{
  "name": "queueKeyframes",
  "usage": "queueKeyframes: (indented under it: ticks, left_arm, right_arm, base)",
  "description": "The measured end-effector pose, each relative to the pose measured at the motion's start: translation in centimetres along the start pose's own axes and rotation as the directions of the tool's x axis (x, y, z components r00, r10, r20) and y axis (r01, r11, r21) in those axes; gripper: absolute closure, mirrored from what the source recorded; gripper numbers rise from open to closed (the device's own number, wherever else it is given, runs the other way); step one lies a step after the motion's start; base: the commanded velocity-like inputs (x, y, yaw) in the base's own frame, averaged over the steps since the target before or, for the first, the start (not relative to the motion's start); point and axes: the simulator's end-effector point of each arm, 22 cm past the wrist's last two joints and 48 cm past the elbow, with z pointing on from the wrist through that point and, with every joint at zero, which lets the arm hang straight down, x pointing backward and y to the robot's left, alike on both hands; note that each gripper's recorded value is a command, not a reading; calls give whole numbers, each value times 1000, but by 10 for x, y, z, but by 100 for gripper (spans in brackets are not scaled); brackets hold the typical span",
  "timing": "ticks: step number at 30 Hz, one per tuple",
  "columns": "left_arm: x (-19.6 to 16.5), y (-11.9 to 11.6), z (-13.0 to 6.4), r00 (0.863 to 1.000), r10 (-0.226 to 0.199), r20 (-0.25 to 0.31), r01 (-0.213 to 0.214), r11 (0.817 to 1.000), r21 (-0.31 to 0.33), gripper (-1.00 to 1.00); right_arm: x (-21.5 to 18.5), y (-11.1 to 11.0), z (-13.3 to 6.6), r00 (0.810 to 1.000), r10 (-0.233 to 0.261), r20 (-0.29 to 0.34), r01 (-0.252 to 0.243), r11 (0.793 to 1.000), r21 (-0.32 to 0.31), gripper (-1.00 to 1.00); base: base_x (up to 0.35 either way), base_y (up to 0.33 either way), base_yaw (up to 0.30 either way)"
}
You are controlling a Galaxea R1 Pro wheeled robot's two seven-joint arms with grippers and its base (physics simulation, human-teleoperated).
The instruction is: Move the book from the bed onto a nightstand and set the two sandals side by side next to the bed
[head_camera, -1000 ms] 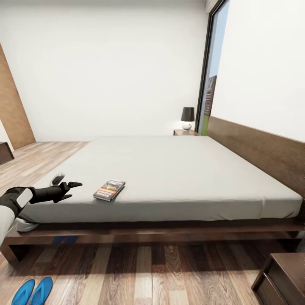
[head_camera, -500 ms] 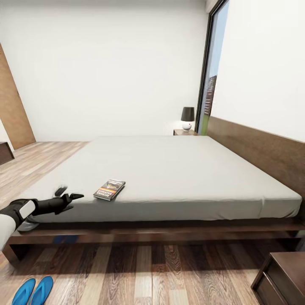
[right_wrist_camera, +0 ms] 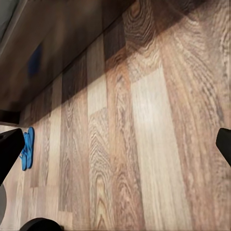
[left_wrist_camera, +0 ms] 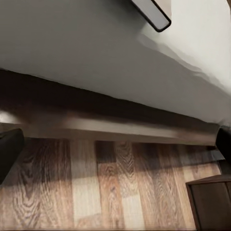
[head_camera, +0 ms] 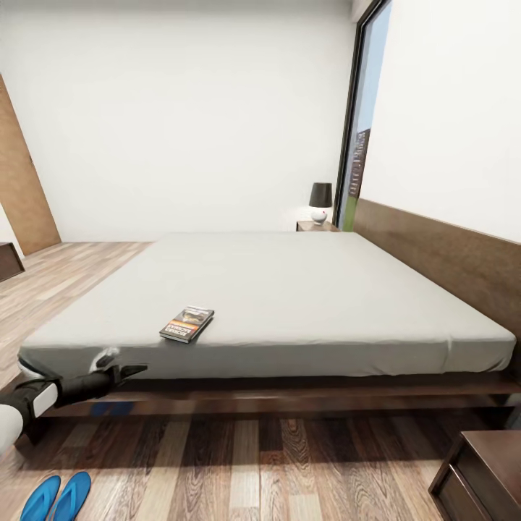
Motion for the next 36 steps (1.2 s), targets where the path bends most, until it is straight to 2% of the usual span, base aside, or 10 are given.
queueKeyframes:
  ticks: [5, 14, 22, 31, 36]
  left_arm:
    - [18, 7, -1, 1000, 23, -11, -23, 1000, 4, -100]
    - [57, 18, -2, 999, 23, -46, -23, 1000, 17, -100]
    - [117, 34, 0, 995, 39, -88, -38, 999, 11, -100]
    - [180, 49, -4, 990, 20, -137, -20, 1000, 0, -100]
    - [208, 46, 0, 988, 11, -156, -10, 1000, 10, -100]
  right_arm:
    - [0, -2, 0, 1000, 0, 1, 0, 1000, 8, -100]
    - [0, -5, 0, 1000, 1, 2, -1, 1000, 25, -100]
    - [0, -13, 0, 1000, 1, 3, -1, 998, 59, -100]
    - [-1, -14, 1, 1000, -4, 7, 4, 998, 64, -100]
    - [-1, -14, 1, 1000, -6, 7, 5, 998, 65, -100]
  base:
    - [0, 0, 0]
    - [0, 0, 0]
    - [0, 0, 0]
    - [0, 0, 0]
    - [0, 0, 0]
